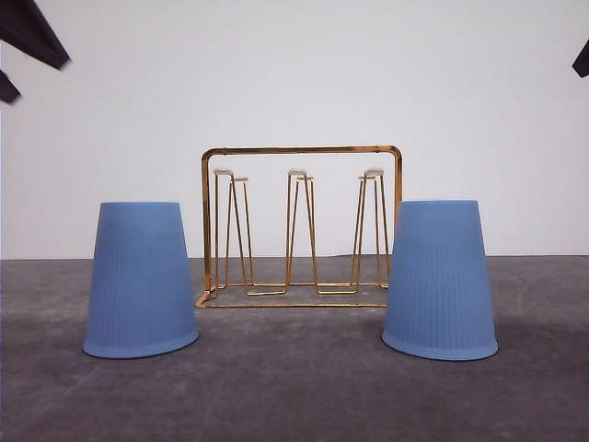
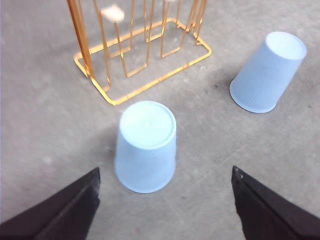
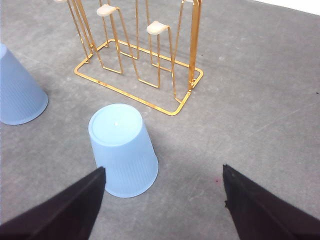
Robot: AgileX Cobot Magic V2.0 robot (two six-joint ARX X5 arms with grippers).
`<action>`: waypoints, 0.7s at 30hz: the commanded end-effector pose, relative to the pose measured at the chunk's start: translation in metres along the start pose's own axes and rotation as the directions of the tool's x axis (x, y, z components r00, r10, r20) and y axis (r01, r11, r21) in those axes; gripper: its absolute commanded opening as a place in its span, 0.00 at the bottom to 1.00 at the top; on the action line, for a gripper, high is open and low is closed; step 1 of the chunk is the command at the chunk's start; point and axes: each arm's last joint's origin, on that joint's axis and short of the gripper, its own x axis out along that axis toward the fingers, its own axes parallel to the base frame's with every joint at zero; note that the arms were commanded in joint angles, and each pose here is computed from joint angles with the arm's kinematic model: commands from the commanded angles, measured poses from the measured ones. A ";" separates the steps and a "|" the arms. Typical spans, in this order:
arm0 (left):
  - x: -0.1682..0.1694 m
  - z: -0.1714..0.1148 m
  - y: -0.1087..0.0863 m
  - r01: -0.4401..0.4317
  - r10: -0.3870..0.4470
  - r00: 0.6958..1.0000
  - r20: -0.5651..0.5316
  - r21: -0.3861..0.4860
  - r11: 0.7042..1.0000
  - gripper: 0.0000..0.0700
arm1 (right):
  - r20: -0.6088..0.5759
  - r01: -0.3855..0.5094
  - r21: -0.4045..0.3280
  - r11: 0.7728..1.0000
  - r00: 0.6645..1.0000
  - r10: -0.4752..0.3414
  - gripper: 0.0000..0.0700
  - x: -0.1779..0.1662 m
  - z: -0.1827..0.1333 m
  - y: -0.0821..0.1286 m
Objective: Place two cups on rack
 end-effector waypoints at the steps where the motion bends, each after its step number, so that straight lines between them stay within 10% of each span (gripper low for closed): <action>1: 0.010 0.007 0.001 0.011 -0.012 1.000 -0.010 -0.037 0.999 0.72 | 0.021 -0.002 -0.017 1.000 1.000 0.002 0.68 -0.001 0.004 0.001; 21: 0.136 0.003 0.010 -0.045 0.038 0.982 -0.186 -0.032 0.998 0.74 | 0.030 0.000 -0.016 1.000 1.000 0.001 0.68 -0.001 0.005 0.000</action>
